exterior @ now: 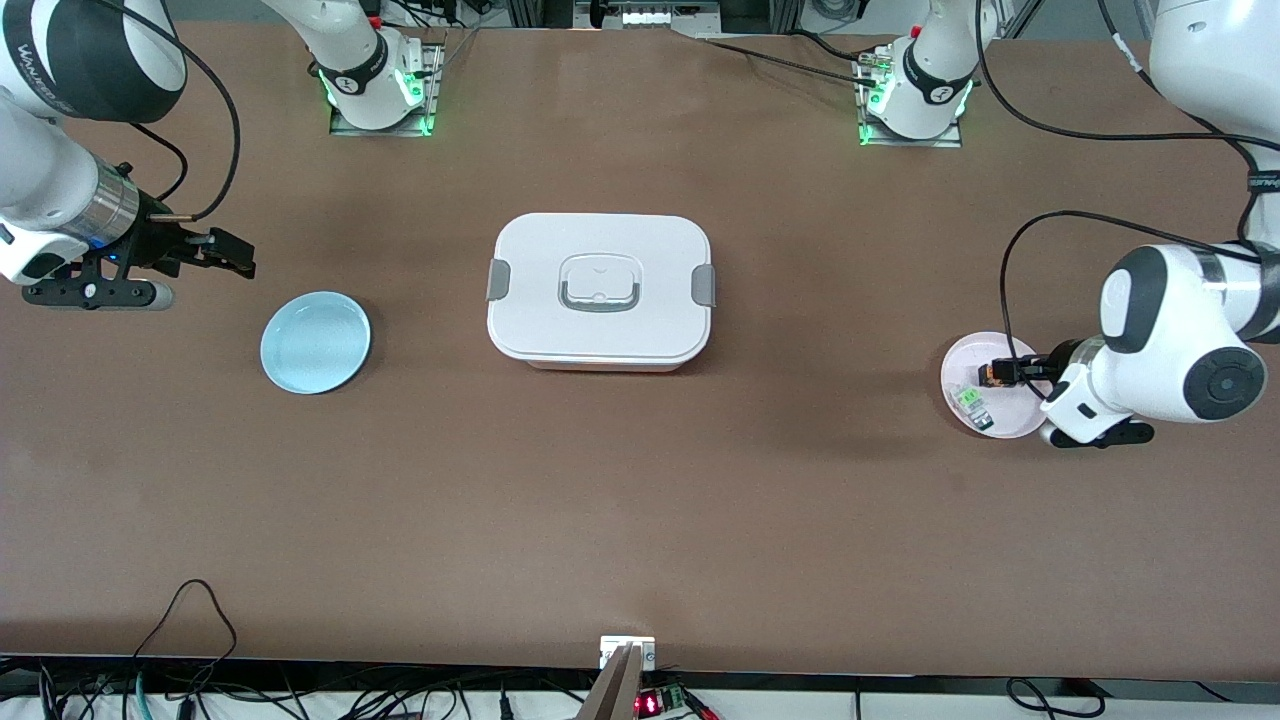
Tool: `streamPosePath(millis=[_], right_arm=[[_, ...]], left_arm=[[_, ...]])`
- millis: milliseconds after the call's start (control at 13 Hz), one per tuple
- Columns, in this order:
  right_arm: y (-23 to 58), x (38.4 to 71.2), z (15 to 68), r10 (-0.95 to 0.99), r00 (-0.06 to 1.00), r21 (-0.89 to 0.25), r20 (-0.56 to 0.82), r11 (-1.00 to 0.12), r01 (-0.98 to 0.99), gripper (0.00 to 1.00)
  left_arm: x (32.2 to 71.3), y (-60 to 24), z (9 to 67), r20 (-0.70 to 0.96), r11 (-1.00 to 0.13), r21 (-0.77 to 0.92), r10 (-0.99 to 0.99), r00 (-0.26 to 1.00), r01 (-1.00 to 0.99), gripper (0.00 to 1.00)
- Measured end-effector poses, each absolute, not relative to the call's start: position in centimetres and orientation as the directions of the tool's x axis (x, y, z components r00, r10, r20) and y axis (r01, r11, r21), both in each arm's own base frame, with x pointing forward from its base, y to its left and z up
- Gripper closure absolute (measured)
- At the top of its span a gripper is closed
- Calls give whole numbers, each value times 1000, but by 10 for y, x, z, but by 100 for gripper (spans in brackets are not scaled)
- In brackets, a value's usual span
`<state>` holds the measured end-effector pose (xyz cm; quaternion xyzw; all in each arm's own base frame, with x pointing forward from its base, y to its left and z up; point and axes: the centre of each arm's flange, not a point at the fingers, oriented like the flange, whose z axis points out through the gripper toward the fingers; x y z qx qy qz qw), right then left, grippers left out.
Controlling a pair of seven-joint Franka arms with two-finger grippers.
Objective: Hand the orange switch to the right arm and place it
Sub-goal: 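Lower the left gripper onto the orange switch and close it, then carry the switch above the lunch box while the right gripper approaches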
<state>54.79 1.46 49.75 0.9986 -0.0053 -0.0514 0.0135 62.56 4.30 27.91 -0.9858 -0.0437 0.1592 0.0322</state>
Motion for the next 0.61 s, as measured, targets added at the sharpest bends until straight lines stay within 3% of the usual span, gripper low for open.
streamPosePath(millis=[307, 613], right_arm=[[15, 546, 496, -14, 993, 28, -118, -1000, -11, 0], [20, 544, 495, -13, 991, 6, -135, -1000, -12, 0]], left_arm=[[602, 59, 219, -158, -996, -68, 66, 985, 56, 0], [586, 68, 201, -149, -997, -58, 58, 987, 50, 0]])
